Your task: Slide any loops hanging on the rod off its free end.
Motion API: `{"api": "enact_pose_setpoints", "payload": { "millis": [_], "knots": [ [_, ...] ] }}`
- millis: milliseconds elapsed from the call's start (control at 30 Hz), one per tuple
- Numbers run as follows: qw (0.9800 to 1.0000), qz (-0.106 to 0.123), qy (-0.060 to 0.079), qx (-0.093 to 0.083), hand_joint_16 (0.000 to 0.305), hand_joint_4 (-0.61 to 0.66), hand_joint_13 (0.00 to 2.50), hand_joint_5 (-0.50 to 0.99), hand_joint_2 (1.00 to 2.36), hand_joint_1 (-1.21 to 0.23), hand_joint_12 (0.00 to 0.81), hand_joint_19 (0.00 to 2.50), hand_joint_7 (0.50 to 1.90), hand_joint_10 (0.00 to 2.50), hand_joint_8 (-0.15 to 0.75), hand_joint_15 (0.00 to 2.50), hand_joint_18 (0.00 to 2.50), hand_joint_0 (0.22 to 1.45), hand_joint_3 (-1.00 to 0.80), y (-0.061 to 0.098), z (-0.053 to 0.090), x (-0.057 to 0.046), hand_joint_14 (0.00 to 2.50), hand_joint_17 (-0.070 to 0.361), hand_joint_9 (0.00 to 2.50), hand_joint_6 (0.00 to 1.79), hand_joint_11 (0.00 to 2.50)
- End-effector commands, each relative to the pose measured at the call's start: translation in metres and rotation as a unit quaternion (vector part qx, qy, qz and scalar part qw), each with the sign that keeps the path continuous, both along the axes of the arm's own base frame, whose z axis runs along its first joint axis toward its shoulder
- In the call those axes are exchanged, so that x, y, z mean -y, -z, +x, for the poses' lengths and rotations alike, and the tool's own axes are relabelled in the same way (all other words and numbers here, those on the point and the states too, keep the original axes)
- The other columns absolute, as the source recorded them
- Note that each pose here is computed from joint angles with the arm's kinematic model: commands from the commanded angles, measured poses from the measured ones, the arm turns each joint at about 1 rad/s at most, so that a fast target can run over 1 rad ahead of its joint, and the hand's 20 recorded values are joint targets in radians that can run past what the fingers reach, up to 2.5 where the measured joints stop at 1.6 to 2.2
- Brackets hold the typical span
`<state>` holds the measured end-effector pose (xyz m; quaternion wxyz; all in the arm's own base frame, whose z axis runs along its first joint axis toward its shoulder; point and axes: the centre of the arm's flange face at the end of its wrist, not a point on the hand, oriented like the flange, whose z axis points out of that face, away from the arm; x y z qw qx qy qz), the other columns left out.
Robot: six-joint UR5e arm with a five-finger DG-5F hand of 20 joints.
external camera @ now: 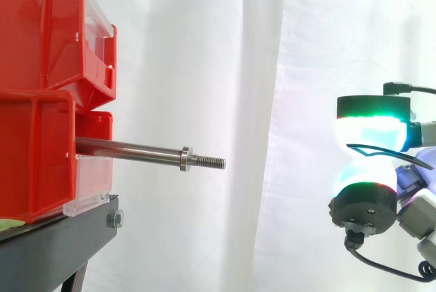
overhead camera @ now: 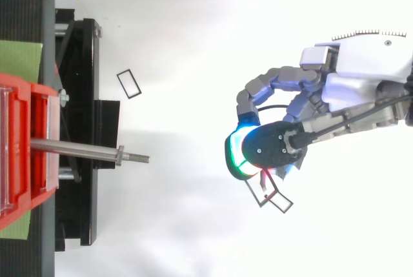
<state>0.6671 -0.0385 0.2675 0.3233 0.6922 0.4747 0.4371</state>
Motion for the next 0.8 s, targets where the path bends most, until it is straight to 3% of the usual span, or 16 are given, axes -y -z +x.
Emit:
{"api": "enact_pose_setpoints", "payload": {
  "millis": [0,567,767],
  "knots": [
    [1.0,-0.002,-0.001,-0.008,0.047,0.07,1.12,-0.15,1.02,-0.65,0.306,0.45,1.15,0.02,0.336,0.31,1.07,0.58,-0.26,-0.0022,-0.0031,0.0005,0.01,0.106,1.19,0.92,0.59],
    [1.0,0.004,0.0,-0.008,0.048,0.08,1.12,-0.16,1.02,-0.61,0.31,0.45,1.19,0.02,0.338,0.32,1.07,0.57,-0.27,-0.0021,-0.0031,-0.0025,0.01,0.107,1.19,0.91,0.59],
    [0.9998,0.02,0.003,-0.007,0.048,0.09,1.11,-0.15,1.02,-0.61,0.31,0.45,1.18,0.02,0.341,0.31,1.07,0.57,-0.25,-0.0028,-0.0026,-0.006,0.01,0.107,1.21,0.92,0.59]
  ]
}}
